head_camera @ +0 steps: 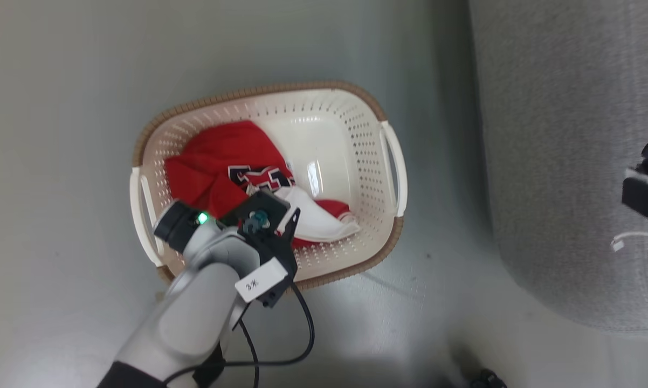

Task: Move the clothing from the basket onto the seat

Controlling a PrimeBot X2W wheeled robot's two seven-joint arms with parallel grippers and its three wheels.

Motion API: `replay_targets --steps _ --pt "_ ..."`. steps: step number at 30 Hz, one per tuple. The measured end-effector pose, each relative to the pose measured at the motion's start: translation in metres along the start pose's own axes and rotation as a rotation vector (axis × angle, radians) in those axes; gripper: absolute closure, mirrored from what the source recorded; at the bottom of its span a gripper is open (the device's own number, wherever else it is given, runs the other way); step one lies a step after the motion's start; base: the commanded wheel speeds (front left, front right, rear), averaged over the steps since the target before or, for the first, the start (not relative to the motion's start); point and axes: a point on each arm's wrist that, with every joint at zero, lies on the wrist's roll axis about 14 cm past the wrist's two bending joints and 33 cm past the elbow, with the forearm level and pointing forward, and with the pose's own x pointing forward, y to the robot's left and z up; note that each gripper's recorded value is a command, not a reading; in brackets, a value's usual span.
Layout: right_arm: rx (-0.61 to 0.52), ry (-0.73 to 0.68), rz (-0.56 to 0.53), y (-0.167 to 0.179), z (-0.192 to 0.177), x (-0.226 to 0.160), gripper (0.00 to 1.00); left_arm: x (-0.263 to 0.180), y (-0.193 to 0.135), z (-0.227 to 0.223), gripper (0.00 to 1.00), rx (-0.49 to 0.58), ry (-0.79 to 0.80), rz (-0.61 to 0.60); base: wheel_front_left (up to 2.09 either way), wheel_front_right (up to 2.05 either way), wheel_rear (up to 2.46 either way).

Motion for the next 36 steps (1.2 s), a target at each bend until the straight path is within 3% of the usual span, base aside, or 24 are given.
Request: replay_targets --steps 15,28,29,30,31,32,33,34,36 --pt "-0.01 0.08 0.031 0.019 -0.069 0.014 0.0 0.038 0.01 -0.067 0.0 -0.031 0.164 -0.041 0.0 0.0 0.0" --pt "-0.027 0.085 0.04 0.021 -0.079 0.015 0.0 0.054 0.008 -0.087 0.0 -0.027 0.226 -0.062 0.0 0.0 0.0" --pt "-0.031 0.089 0.04 0.021 -0.081 0.015 0.0 0.054 0.007 -0.09 0.12 -0.026 0.235 -0.065 0.0 0.0 0.0" --pt "-0.034 0.093 0.04 0.021 -0.082 0.014 0.0 0.054 0.006 -0.093 0.52 -0.024 0.242 -0.068 0.0 0.0 0.0" --pt "-0.037 0.096 0.041 0.021 -0.083 0.014 0.0 0.054 0.006 -0.095 0.65 -0.024 0.249 -0.069 0.0 0.0 0.0" --pt "-0.037 0.098 0.041 0.021 -0.084 0.013 0.0 0.054 0.005 -0.096 0.86 -0.024 0.254 -0.07 0.0 0.0 0.0" --pt "-0.037 0.1 0.042 0.021 -0.084 0.013 0.0 0.054 0.005 -0.098 0.96 -0.024 0.259 -0.07 0.0 0.0 0.0" --pt "-0.035 0.098 0.042 0.021 -0.084 0.013 0.0 0.054 0.005 -0.099 1.0 -0.023 0.263 -0.07 0.0 0.0 0.0" --pt "-0.033 0.096 0.043 0.022 -0.084 0.013 0.0 0.054 0.005 -0.101 1.0 -0.022 0.268 -0.072 0.0 0.0 0.0"
